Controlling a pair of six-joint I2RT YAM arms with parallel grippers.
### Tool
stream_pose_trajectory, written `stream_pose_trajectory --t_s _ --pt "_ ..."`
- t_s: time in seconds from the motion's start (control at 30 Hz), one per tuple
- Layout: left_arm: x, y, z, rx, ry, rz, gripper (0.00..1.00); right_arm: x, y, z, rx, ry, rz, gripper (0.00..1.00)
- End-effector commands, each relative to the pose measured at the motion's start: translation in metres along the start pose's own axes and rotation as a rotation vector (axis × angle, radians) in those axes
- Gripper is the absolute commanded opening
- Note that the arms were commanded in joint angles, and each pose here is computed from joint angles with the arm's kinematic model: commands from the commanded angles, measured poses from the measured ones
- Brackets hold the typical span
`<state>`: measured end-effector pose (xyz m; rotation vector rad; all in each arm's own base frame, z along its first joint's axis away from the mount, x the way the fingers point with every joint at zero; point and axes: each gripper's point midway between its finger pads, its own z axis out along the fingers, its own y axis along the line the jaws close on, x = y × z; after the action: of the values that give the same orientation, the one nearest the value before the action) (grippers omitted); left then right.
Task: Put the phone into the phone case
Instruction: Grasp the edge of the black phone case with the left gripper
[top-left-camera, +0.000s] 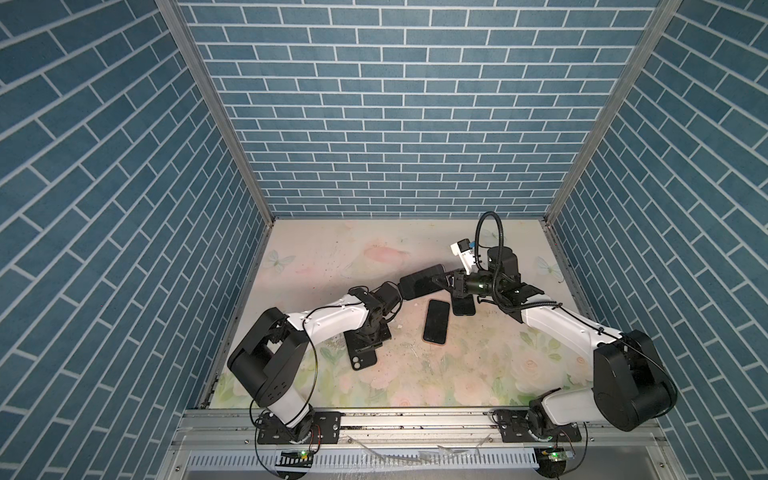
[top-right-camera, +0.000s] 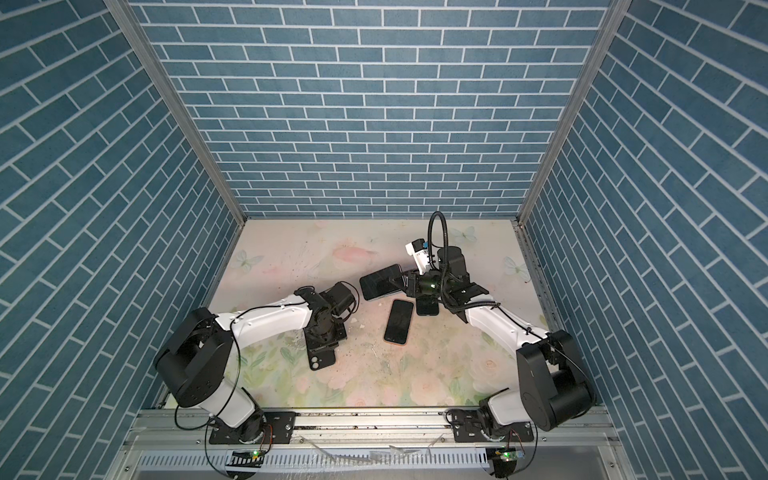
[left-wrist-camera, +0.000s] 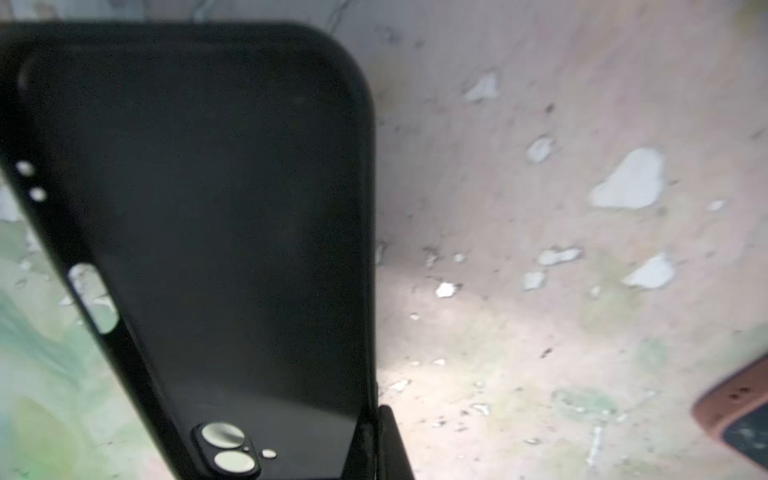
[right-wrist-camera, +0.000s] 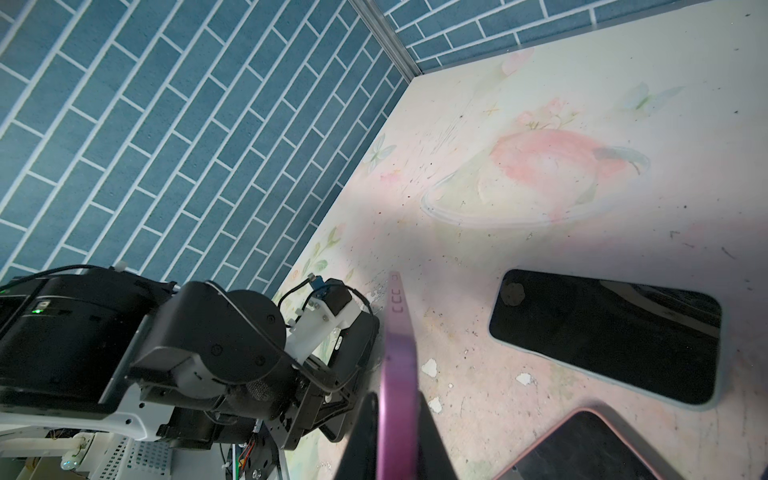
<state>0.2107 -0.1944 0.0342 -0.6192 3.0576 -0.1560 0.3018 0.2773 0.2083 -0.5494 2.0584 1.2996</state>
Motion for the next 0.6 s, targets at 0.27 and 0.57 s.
stream_pose_trajectory --t_s 0.27,0.57 --pt "-0.005 -0.040 -0.008 0.134 0.116 -0.546 0.00 -0.012 0.011 -0.032 0.036 -0.089 -0.071 0.00" --pt "-0.020 -0.065 0.011 0.246 0.155 -0.783 0.00 -0.007 0.010 -0.038 0.053 -0.091 -0.064 0.00"
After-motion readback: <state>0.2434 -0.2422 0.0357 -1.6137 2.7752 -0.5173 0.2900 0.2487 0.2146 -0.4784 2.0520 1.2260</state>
